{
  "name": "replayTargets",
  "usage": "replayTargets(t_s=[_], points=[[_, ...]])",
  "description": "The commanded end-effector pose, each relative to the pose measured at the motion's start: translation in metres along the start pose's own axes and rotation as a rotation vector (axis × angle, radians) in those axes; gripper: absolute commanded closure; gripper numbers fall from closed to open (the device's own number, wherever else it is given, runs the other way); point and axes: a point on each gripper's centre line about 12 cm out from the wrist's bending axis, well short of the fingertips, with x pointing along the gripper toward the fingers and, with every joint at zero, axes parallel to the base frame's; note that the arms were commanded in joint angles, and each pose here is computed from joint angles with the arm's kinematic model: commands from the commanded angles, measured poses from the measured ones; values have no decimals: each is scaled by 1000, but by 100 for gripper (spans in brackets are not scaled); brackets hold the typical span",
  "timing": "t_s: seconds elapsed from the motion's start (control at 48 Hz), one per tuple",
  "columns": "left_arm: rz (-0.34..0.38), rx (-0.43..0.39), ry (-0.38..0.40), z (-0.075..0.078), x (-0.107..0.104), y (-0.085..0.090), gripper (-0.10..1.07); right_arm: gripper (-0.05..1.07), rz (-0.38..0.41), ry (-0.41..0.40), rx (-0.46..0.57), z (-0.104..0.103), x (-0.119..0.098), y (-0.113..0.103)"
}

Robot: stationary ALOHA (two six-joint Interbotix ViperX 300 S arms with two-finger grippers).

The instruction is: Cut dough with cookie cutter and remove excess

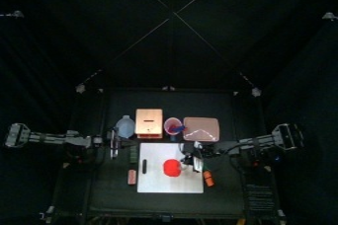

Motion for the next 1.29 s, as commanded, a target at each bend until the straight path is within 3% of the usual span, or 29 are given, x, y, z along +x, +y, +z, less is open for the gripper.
replayTargets(t_s=[0.0, 0.188, 0.354, 0.521, 1.271], points=[[1, 0, -14, 4, 1, 0, 96, 61, 11, -9, -14, 24, 8, 9], [-4, -4, 2, -1, 0, -1, 96, 61, -35, 101, -120, 40, 33, 11], [-8, -3, 13, -5, -1, -2, 96, 61, -60, 109, -184, 54, 48, 13], [-7, -4, 17, -7, -2, -1, 96, 61, -71, 142, -197, 49, 59, 10], [-4, -11, 27, -10, -2, -1, 96, 61, -61, 141, -239, 46, 68, 20]])
